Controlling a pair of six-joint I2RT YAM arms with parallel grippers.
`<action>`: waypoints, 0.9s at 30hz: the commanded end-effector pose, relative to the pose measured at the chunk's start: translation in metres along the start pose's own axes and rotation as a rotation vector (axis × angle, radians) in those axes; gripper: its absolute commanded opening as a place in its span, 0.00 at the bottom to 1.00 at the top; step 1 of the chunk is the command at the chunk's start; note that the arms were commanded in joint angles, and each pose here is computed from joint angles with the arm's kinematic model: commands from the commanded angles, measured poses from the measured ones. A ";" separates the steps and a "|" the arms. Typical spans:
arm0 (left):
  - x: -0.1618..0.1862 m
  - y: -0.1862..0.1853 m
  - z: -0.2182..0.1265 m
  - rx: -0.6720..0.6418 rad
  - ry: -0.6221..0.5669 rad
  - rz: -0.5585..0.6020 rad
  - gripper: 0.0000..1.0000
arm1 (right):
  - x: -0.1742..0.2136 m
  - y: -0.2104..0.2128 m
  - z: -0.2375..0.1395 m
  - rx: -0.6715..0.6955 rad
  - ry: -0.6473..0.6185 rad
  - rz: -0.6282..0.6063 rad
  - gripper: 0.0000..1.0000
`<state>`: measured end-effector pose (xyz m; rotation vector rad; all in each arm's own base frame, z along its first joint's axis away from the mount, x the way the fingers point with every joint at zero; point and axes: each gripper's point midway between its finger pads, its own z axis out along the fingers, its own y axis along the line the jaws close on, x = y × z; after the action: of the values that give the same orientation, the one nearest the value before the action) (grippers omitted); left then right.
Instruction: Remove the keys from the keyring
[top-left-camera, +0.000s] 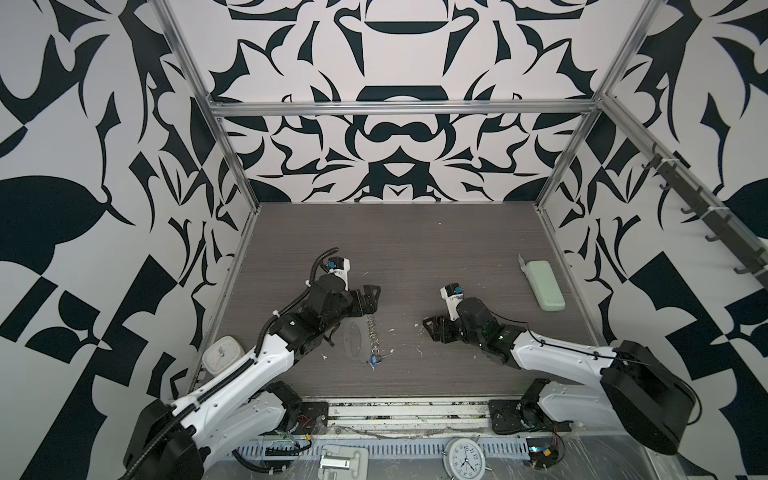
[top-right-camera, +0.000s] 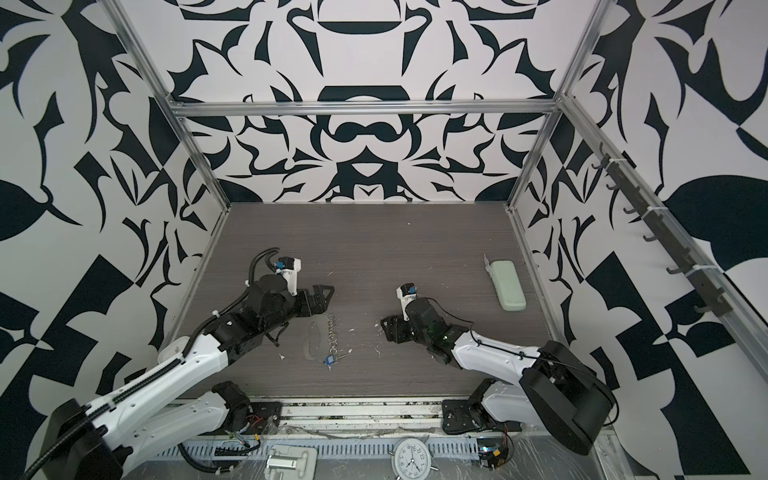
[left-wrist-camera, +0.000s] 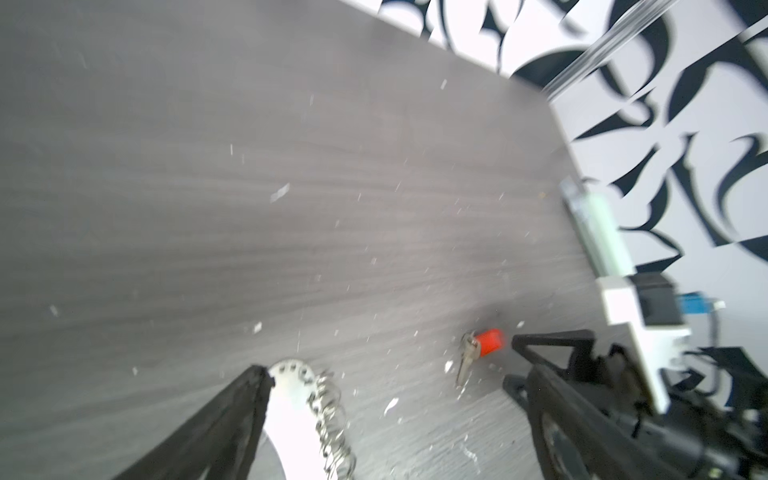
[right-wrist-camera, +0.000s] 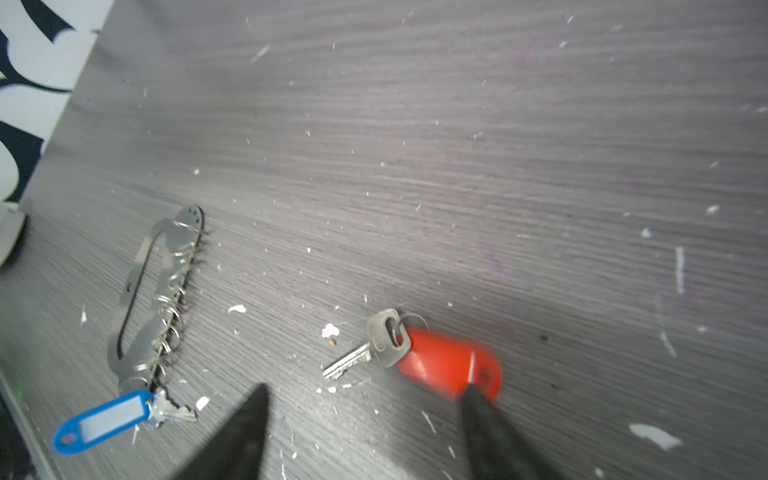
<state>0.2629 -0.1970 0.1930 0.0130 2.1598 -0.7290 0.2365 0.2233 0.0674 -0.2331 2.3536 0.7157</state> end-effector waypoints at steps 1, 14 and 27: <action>-0.027 0.002 -0.017 -0.045 -0.096 0.032 0.99 | -0.035 0.006 -0.021 0.010 -0.134 -0.017 0.97; -0.140 0.076 -0.085 -0.509 -0.647 0.109 0.99 | -0.111 0.018 -0.127 -0.014 -0.606 -0.053 0.99; -0.110 0.257 -0.062 -1.037 -0.535 0.064 0.99 | -0.116 0.011 -0.145 -0.025 -0.723 -0.016 0.99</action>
<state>0.3481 0.0656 0.1776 -0.5996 1.8264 0.3838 0.2414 0.1556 0.2173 -0.0233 1.7415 0.6680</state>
